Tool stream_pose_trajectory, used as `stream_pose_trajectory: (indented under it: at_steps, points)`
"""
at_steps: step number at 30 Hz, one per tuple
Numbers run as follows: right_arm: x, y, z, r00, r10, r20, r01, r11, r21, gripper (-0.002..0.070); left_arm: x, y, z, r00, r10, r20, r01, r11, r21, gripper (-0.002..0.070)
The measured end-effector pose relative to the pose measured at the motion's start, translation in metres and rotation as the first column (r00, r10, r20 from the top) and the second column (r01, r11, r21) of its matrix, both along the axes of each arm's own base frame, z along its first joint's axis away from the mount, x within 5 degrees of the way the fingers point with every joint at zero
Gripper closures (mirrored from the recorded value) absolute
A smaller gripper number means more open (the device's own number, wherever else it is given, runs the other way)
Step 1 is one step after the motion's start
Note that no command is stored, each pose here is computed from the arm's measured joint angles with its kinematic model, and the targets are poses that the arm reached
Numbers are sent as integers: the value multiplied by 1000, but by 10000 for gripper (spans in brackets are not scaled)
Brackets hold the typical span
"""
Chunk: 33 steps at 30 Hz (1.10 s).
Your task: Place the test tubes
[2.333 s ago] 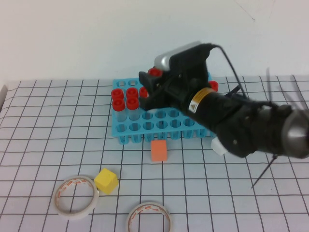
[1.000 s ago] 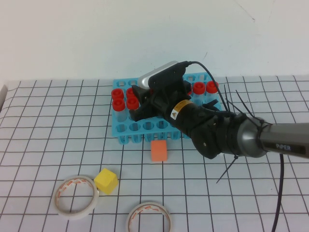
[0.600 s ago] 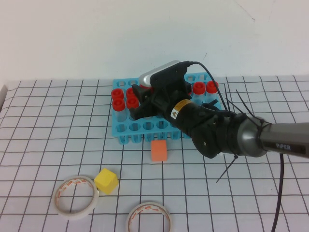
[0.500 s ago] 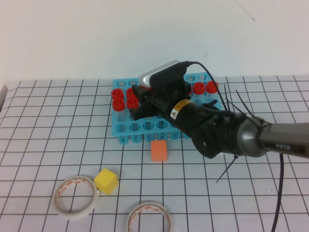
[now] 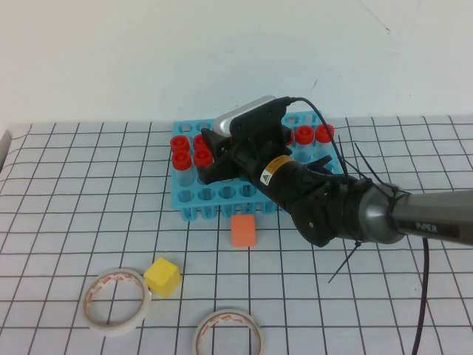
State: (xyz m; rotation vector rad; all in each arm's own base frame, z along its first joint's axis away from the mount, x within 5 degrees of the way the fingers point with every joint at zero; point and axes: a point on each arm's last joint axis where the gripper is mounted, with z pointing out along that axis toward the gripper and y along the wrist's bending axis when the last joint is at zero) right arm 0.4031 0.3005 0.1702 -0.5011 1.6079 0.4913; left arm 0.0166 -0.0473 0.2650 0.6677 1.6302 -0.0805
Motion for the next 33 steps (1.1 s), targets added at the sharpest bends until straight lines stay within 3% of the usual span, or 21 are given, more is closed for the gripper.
stream_pose_trajectory:
  at_steps: [33]
  points:
    - [0,0,-2,1000,4,2,-4,999,-44,405,0,0,0,1000,0,0,0,1000,0,676]
